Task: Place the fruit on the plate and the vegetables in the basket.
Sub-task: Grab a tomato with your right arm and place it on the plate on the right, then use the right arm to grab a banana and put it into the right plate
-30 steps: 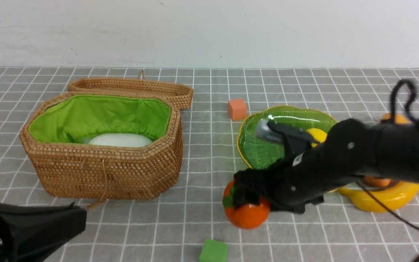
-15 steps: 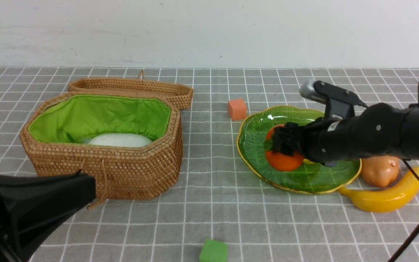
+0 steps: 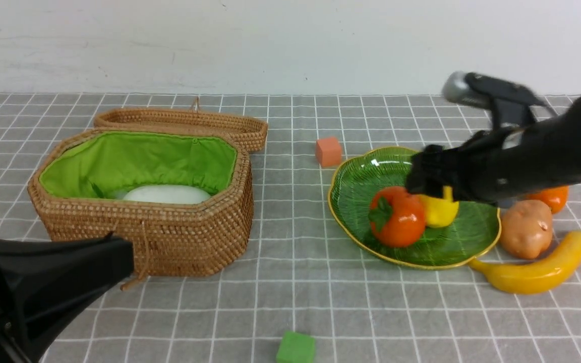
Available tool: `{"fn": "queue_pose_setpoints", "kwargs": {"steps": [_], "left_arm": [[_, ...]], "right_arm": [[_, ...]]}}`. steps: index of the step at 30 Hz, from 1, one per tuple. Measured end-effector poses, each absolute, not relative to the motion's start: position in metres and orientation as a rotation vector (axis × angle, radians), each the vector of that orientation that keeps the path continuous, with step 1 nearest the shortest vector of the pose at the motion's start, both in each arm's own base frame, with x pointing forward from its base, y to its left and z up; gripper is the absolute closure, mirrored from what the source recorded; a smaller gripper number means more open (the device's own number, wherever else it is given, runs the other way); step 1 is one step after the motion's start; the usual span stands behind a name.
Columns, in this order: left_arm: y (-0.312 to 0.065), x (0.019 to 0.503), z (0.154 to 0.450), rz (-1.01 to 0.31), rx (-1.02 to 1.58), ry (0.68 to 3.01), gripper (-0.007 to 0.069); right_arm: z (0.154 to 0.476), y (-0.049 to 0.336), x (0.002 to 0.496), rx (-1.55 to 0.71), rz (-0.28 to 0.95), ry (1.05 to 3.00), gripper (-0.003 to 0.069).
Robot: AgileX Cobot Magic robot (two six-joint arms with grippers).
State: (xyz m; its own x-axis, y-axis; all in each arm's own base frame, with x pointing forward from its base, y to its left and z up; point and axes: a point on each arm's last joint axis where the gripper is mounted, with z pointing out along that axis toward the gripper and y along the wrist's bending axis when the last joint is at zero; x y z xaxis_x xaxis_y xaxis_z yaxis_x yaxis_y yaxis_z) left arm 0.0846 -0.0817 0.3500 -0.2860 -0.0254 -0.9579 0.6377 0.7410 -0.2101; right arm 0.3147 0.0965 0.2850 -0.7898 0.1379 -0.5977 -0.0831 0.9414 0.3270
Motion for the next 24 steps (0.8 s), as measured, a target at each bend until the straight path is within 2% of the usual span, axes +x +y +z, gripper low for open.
{"fn": "queue_pose_setpoints", "kwargs": {"steps": [4, 7, 9, 16, 24], "left_arm": [[-0.082, 0.085, 0.350, -0.696, 0.484, 1.756, 0.0638], [-0.082, 0.085, 0.350, -0.696, 0.484, 1.756, 0.0638], [-0.082, 0.085, 0.350, -0.696, 0.484, 1.756, 0.0636], [-0.082, 0.085, 0.350, -0.696, 0.484, 1.756, 0.0633], [-0.082, 0.085, 0.350, -0.696, 0.484, 1.756, 0.0630]], "right_arm": [[0.294, 0.054, 0.297, 0.241, 0.346, 2.575, 0.0328], [0.285, 0.024, 0.292, 0.426, 0.244, 2.671, 0.0351], [0.274, 0.012, 0.289, 0.524, 0.209, 2.705, 0.0327], [0.232, -0.003, 0.301, 0.704, 0.198, 2.683, 0.0142], [0.186, -0.006, 0.328, 0.766, 0.178, 2.671, 0.0106]]}}
